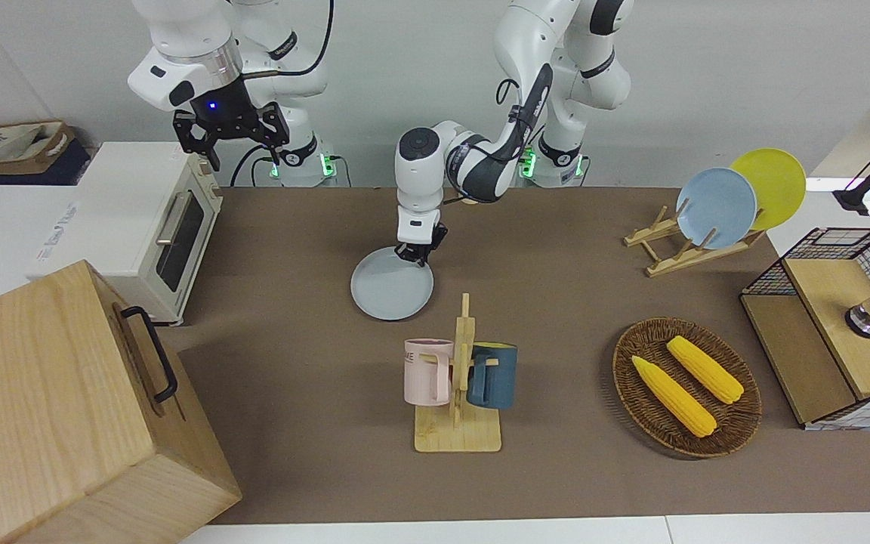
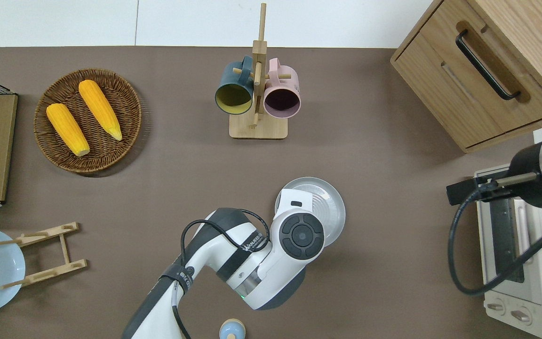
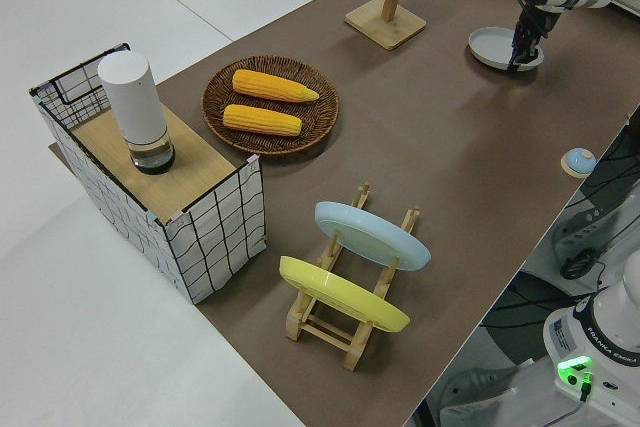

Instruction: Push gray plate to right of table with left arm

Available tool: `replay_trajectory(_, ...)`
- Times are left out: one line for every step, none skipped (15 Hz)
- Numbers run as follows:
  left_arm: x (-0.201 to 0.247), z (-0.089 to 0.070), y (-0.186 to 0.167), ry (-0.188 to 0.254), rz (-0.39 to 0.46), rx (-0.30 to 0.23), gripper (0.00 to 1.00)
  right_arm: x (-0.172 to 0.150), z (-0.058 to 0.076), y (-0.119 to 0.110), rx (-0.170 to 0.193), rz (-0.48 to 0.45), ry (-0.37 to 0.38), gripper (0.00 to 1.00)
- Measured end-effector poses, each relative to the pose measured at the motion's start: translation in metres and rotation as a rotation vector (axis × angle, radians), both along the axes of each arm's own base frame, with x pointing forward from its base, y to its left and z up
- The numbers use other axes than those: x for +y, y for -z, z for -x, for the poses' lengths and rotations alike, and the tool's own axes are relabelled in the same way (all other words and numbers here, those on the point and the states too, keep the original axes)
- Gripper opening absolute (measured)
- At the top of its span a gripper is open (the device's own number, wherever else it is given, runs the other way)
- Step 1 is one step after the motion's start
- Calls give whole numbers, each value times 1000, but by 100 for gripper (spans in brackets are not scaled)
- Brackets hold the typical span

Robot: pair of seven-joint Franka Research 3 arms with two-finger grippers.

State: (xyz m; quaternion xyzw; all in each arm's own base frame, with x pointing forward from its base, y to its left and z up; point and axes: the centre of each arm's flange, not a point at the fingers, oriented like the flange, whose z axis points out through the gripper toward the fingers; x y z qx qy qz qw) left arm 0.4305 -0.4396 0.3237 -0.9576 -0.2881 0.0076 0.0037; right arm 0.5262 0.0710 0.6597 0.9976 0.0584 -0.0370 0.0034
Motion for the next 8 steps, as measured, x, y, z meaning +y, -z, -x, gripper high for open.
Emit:
replay_trajectory(-4,3,0,1,1,-1,4,0,0,0,0,0,0,99)
replay_trajectory(-6,5,-1,1,2,-2,4,0,0,0,0,0,0,99)
replay_trajectory(-8,7,-2,0,3,-3,4,0,0,0,0,0,0,99)
replay_trajectory(-10,8,-2,0,4,-4,4,0,0,0,0,0,0,99)
replay_trajectory(-12,9,-3,1,4,-4,4,0,0,0,0,0,0,99)
replay_trajectory(-12,10,-2,2,4,-3,4,0,0,0,0,0,0,99)
replay_trajectory(-13,10,-2,2,3,-2,6,0,0,0,0,0,0,99)
replay_trajectory(-13,10,-1,3,2,-1,6,0,0,0,0,0,0,99)
